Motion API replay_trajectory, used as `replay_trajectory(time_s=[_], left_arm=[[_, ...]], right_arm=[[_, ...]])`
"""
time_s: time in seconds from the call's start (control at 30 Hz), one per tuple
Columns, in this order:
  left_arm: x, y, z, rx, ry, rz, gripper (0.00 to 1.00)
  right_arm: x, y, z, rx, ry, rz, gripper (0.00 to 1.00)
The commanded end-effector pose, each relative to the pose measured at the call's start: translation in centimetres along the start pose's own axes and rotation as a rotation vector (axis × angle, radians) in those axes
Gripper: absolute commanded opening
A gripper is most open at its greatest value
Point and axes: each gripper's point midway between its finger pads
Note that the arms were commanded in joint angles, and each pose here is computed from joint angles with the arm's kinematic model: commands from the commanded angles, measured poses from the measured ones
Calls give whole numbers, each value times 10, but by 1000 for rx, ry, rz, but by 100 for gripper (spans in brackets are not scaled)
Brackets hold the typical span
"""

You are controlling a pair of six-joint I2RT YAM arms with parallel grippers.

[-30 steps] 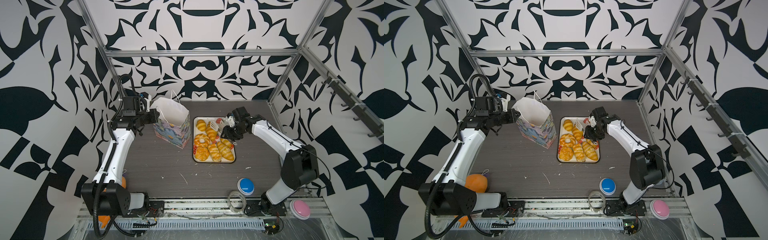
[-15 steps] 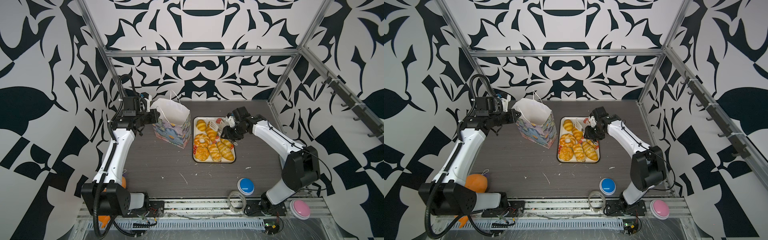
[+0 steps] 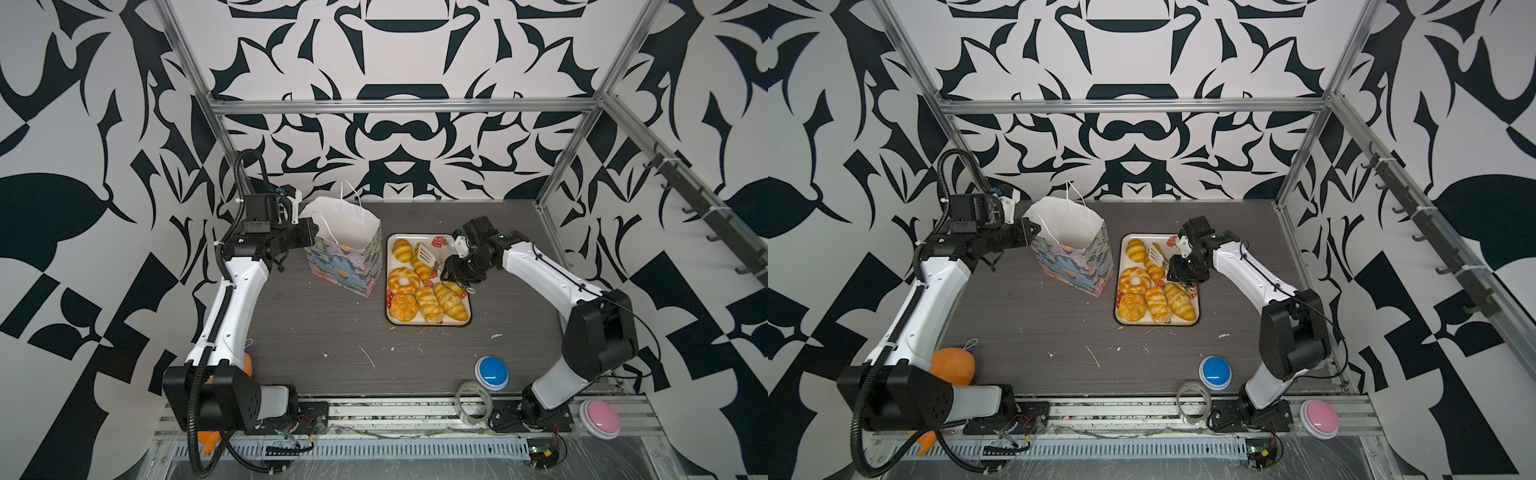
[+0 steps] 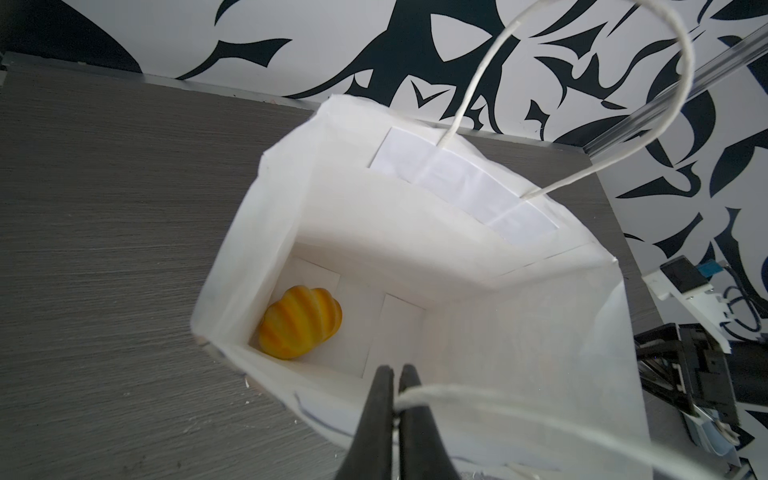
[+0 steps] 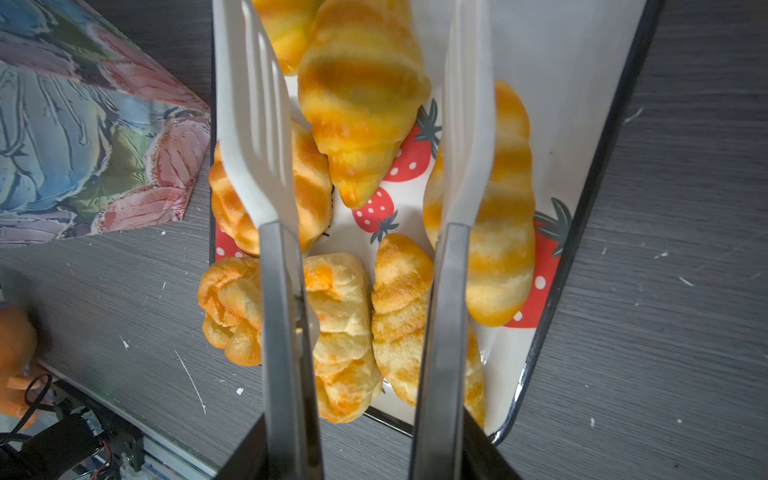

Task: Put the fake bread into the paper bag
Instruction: 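Lower the tongs with the right gripper onto a croissant on the tray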

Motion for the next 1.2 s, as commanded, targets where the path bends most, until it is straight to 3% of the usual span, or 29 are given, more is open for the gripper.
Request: replay_trajectory(time_s=[0.0, 1.17], left_arm=[[1, -3, -4, 19, -7, -11, 7], [3, -5, -3, 35, -1, -19, 1]], right_arm=[[-3, 5, -5, -11, -28, -25, 54], [-24, 13, 14, -58, -32, -7, 55]])
Point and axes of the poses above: each gripper's point midway between its finger pads, its own z axis out along the fingers, its own y axis along the line the jaws close on, x = y × z, and after that the axes turned 3 degrees about -z, right-handed
